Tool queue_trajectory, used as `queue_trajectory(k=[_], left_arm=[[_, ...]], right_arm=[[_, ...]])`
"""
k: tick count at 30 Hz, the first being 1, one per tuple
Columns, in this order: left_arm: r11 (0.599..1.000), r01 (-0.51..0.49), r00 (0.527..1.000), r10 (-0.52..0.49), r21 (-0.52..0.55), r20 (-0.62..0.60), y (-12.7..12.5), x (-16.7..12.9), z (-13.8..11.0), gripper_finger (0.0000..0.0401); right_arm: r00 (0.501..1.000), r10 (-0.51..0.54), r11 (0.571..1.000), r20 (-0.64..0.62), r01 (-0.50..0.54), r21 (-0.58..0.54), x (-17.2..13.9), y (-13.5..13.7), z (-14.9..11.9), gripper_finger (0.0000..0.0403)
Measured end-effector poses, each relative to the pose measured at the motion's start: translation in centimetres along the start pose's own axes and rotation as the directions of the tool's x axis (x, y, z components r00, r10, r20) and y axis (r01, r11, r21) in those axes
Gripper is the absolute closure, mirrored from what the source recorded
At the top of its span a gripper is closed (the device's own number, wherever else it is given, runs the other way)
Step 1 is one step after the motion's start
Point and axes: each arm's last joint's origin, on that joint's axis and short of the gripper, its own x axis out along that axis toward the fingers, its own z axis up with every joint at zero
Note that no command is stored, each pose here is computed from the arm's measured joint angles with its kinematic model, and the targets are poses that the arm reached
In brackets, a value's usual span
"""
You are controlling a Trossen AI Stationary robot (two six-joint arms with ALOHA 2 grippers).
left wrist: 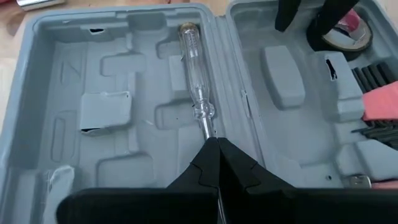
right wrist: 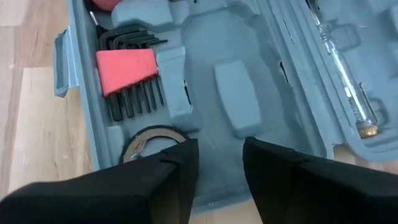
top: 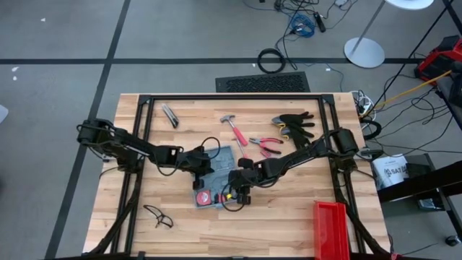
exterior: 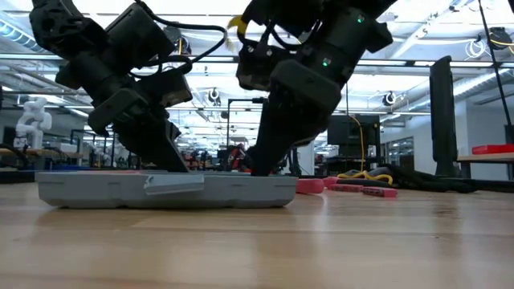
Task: Prefit tool cases
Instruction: Remove the pink electrical tape from the gray prefit tool case
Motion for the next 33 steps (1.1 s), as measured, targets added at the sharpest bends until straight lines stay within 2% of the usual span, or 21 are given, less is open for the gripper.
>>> queue_trajectory(k=[18,23,28,31,33], left_arm=[[1.0,-0.024,1.0,0.024,-0.001,0.002,0.1,0.0,0.0,0.0401],[0.999,-0.026,1.0,0.026,-0.024,0.001,0.1,0.0,-0.1,0.0401],[0.999,-0.026,1.0,0.026,-0.025,0.001,0.1,0.0,-0.1,0.0401],[0.999,-0.031,1.0,0.031,-0.023,0.0,0.1,0.0,-0.1,0.0401],[0.999,-0.036,0.999,0.036,-0.023,-0.001,0.1,0.0,-0.1,0.0401]], right_arm=[[0.997,0.069,0.997,-0.033,-0.07,-0.012,0.0,0.3,-0.2,0.0296],[0.991,0.122,0.992,-0.056,-0.124,-0.025,0.0,0.5,-0.4,0.0296],[0.992,0.116,0.993,-0.056,-0.117,-0.02,0.2,0.5,-0.4,0.0296],[0.993,0.103,0.994,-0.065,-0.104,-0.019,0.9,0.5,-0.6,0.0311],[0.991,0.102,0.995,-0.084,-0.103,-0.016,1.7,0.4,-1.0,0.0338]])
